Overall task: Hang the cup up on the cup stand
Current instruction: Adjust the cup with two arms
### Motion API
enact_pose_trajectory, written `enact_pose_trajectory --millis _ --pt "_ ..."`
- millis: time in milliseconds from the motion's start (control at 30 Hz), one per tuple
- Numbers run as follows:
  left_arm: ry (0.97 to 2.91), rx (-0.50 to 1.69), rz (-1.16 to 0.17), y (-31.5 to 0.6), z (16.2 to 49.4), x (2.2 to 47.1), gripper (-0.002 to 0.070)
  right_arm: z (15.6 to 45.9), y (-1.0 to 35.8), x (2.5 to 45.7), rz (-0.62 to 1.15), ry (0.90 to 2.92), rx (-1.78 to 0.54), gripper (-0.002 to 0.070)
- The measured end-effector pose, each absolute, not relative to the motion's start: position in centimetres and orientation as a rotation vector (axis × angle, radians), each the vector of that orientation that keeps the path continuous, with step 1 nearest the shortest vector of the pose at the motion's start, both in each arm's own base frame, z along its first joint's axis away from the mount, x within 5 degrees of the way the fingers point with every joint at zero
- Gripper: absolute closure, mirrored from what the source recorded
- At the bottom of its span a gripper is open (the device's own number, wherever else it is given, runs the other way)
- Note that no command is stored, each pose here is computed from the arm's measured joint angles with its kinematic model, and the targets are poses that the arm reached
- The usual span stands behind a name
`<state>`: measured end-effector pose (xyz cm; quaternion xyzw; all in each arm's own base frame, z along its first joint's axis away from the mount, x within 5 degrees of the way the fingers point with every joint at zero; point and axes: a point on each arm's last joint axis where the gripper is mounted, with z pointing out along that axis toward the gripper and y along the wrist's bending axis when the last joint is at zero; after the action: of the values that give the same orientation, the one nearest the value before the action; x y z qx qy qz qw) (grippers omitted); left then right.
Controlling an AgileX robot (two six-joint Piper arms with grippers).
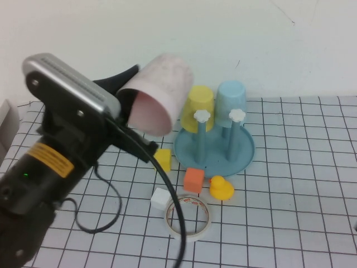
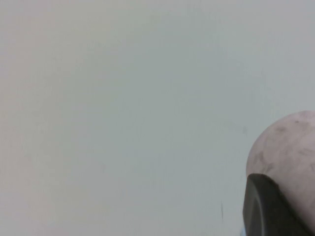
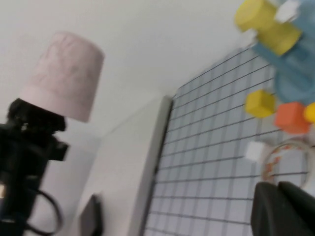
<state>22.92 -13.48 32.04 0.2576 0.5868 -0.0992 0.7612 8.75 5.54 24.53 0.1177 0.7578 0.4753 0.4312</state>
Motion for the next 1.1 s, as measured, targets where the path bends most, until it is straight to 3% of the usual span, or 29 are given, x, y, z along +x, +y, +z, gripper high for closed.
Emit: enact_pose_trajectory --millis 100,200,400,500,800,1100 --pt "1.138 0.589 -0.234 -14.4 32.0 23.3 0.0664 25.4 6.1 11.2 1.318 1.936 0.27 0.0668" --pt "1.048 0.593 -0.266 -15.1 31.5 23.7 0.0664 25.8 6.7 13.5 1.43 1.978 0.186 0.0584" --pt "1.025 0.578 -0.336 -15.8 30.5 24.2 0.0664 27.1 7.2 17.9 1.623 2.011 0.099 0.0158" --pt "1.033 0.583 -0.355 -15.9 30.2 24.3 0.0664 27.9 7.2 20.0 1.662 2.011 0.115 0.0036" --pt "1.018 0.604 -0.364 -16.1 30.2 24.2 0.0664 31.9 7.0 23.4 1.649 1.938 0.093 -0.0013" --pt "1.02 0.601 -0.369 -16.1 30.2 24.2 0.0664 32.0 6.7 24.1 1.577 1.935 0.151 -0.0016"
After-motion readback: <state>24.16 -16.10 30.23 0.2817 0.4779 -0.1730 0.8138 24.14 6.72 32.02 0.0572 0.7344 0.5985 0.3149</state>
